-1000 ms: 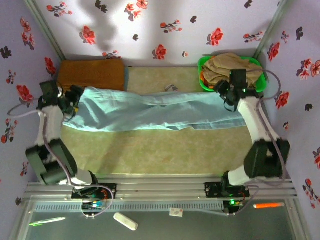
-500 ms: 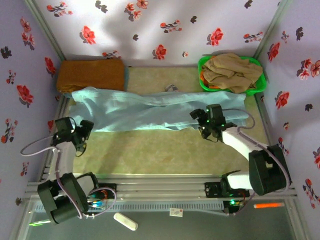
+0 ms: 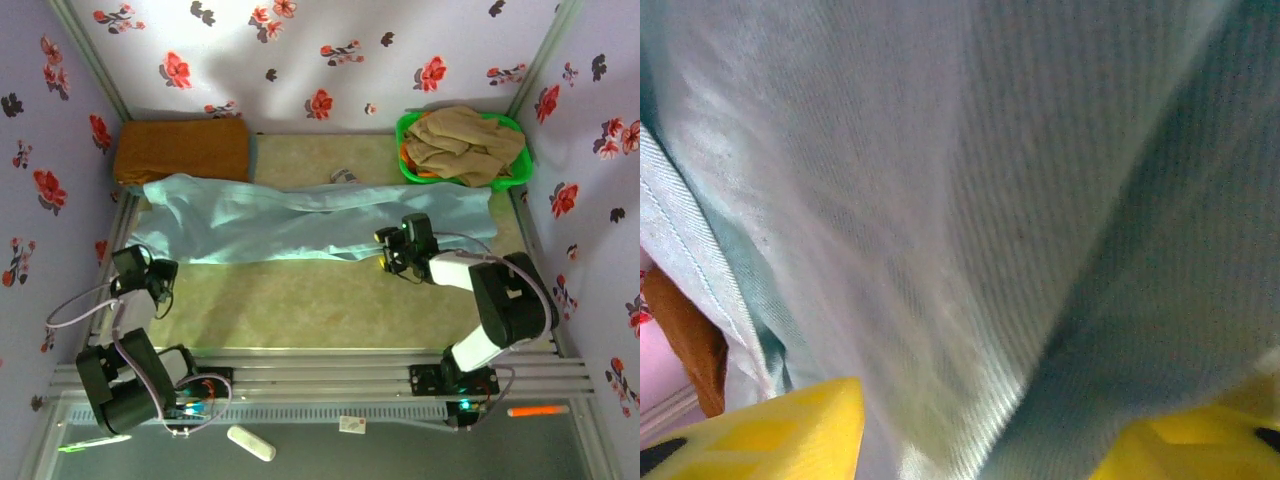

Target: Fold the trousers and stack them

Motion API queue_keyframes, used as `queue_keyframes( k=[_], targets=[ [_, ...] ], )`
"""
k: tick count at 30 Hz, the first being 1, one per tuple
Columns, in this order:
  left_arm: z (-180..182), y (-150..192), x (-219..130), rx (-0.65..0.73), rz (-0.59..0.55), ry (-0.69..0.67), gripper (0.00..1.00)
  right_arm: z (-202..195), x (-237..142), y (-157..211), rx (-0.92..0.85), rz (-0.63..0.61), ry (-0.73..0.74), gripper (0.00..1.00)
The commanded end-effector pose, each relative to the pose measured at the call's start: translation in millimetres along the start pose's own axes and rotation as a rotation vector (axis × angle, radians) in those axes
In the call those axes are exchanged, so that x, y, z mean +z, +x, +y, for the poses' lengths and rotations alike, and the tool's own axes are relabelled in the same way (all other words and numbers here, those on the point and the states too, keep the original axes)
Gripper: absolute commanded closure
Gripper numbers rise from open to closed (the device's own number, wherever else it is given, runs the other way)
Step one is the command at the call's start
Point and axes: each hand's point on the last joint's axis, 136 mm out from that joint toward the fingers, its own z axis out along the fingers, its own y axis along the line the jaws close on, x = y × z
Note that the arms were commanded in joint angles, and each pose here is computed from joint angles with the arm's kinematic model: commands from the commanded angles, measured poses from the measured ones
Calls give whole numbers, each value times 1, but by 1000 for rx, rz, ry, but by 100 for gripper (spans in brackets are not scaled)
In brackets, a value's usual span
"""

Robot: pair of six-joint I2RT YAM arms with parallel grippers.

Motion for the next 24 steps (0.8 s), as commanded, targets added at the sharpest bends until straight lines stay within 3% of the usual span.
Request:
queue_keyframes(
  k=[1,3,5,7,20,21,22,24],
  targets=[
    [-18,-22,-6,35,-63,46,77,16,13,4,-9,24,-62,66],
    [-22,-28,-7,39,-63,54,85,15,13,5,-22,32,-59,81],
    [-24,-30,-4,29,-51,73,100,13,10,6,-37,34,-54,92],
    [-28,-31,-3,24,-43,94,100,11,5,7,-60,30,-47,99],
    [-6,-2,-24,14,-32,105,100,14,-32,16,-145,22,-53,100],
    [-7,1,-25,4,-23,119,88,14,-34,15,-149,16,-50,100],
    [-8,5,-25,-7,-8,138,60,15,-35,15,-153,12,-53,100],
    [-12,16,-21,-17,38,177,38,14,-35,14,-158,9,-50,100]
  ],
)
